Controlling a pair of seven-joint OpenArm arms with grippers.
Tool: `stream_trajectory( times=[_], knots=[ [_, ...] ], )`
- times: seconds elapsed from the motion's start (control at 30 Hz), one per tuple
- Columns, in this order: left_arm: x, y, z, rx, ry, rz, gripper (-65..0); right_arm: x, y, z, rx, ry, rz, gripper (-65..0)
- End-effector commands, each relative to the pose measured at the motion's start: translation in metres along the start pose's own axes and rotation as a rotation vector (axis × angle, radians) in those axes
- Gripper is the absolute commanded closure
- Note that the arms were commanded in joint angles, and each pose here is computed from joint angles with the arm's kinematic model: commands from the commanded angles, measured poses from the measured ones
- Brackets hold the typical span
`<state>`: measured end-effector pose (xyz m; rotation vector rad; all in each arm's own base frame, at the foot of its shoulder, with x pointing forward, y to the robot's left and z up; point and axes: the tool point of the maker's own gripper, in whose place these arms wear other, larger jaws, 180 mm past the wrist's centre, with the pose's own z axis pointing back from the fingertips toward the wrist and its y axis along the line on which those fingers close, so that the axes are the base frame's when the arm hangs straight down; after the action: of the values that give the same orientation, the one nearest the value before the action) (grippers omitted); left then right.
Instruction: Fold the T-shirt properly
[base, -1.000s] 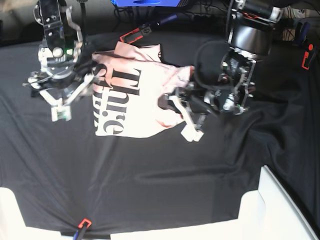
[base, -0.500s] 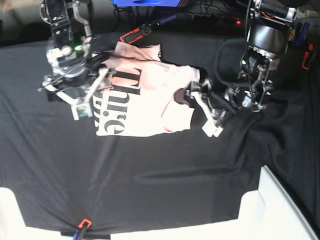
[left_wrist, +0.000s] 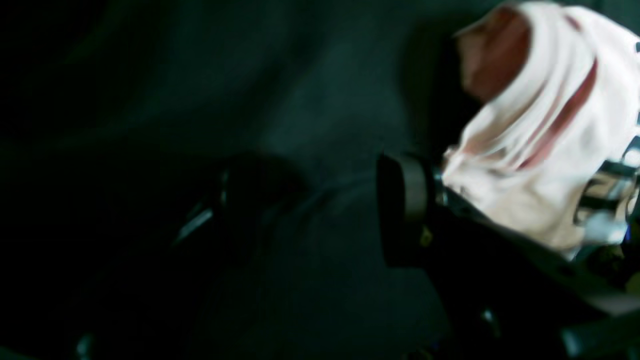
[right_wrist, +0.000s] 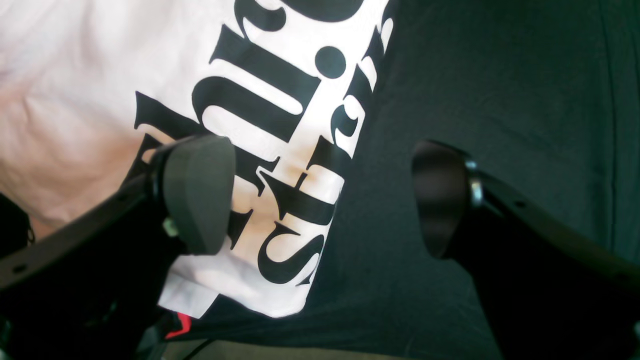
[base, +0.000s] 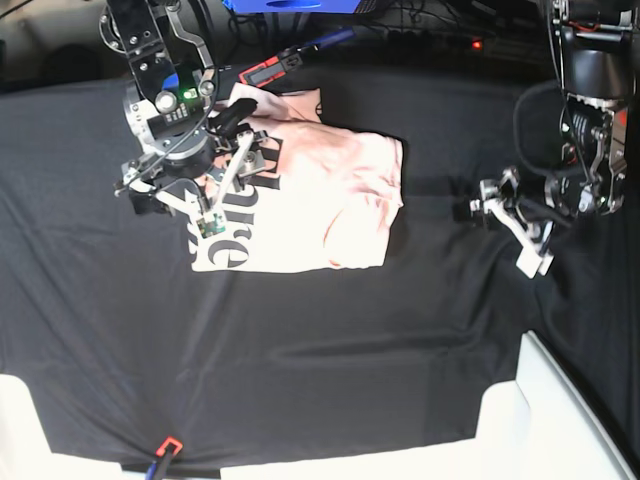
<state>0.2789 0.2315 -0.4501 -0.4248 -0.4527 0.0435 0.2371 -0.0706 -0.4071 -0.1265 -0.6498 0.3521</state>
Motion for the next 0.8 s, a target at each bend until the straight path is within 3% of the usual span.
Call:
stream_trajectory(
  times=[0.0,0.17,0.4,0.77],
  knots=[
    [0.016,0.002,0.009,-0.002,-0.046,-0.012,-36.6,0.009,-0.001,-0.001,-0.008,-0.03,0.0,-52.8],
    [0.009,0.017,0.018,0.024,-0.065,0.037,-36.6,-0.001,0.0,-0.017,-0.009,0.015,0.018,-52.5],
    [0.006,0.025,0.023,0.039,-0.068,0.048,-36.6,-0.006,0.0,-0.024,-0.011,0.027,0.027,-42.7],
    [0.006,0.025,0.023,0.039,-0.068,0.048,-36.6,-0.017,0.001,-0.03,-0.011,0.062,0.032,-41.6]
  ],
)
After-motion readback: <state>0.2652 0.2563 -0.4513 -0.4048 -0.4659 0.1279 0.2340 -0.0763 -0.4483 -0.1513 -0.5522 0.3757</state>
